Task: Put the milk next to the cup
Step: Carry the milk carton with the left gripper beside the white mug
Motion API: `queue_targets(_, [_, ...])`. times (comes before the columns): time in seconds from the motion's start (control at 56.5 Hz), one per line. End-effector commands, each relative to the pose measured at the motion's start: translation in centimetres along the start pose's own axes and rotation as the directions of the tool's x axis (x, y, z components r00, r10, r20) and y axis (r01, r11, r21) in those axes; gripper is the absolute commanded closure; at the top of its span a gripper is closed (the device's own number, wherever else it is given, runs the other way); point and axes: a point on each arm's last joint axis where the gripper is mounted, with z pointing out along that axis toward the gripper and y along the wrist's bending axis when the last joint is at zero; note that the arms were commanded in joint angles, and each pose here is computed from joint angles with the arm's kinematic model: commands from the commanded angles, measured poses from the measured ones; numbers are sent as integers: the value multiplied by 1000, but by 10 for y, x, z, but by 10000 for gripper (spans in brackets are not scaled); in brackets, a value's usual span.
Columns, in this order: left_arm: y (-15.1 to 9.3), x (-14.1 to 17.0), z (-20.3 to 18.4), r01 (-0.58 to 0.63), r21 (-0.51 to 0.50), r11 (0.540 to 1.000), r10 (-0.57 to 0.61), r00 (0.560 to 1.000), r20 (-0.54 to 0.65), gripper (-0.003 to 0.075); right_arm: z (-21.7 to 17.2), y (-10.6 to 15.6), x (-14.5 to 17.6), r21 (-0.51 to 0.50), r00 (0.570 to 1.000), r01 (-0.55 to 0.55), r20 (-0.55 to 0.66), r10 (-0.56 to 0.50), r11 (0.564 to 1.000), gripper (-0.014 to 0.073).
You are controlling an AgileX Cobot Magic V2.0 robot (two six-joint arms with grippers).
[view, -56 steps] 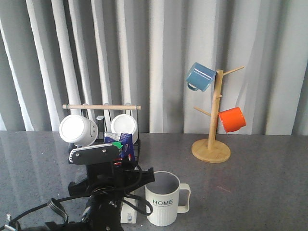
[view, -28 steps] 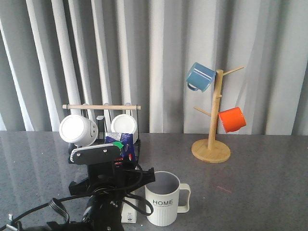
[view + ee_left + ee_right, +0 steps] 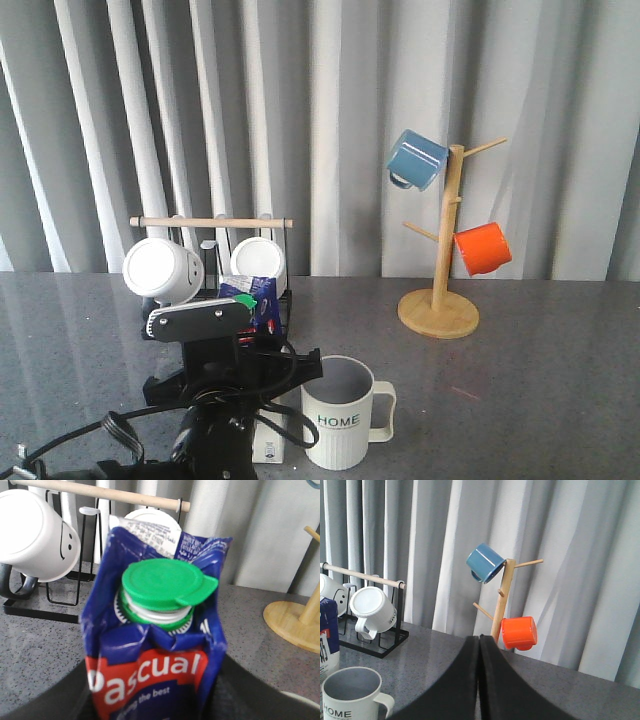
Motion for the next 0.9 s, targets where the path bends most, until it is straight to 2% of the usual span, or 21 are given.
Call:
queue_targets(0.0, [-4, -24, -7, 32, 25, 999, -34, 997, 66, 658, -2, -4, -15, 28, 995, 4, 96, -7, 1000, 603])
queue_targets(0.106, [-4, -25, -7, 34, 26, 999, -35, 997, 67, 522, -2, -4, -15, 28, 995, 4, 96, -7, 1000, 603])
queue_targets(0.265, [-1, -24, -7, 48, 2, 999, -48, 997, 57, 195, -2, -4, -15, 28, 995, 4, 95, -7, 1000, 603])
queue_targets(0.319, [0, -23, -7, 40, -12, 999, -39, 998, 52, 64, -2, -4, -15, 28, 995, 4, 95, -7, 1000, 603])
queue_targets(0.372, [0, -23, -7, 28, -15, 999, -28, 998, 52, -16, -2, -4, -15, 28, 995, 4, 95, -7, 1000, 603])
queue_targets(0.496, [-1, -29, -10, 0, -4, 1000, 0, 998, 59, -12, -2, -4, -15, 28, 995, 4, 95, -7, 1000, 603])
queue_targets(0.619, [1, -47, -19, 26, 13, 1000, -27, 996, 88, 3, -2, -4, -15, 28, 995, 4, 95, -7, 1000, 603])
queue_targets(0.761, [7, -85, -41, 101, 61, 993, -109, 983, 145, 26, -2, -4, -15, 28, 995, 4, 95, -7, 1000, 603])
queue_targets(0.885, [14, -124, -69, 168, 149, 974, -194, 964, 181, 83, -2, -4, -15, 28, 995, 4, 95, -7, 1000, 603])
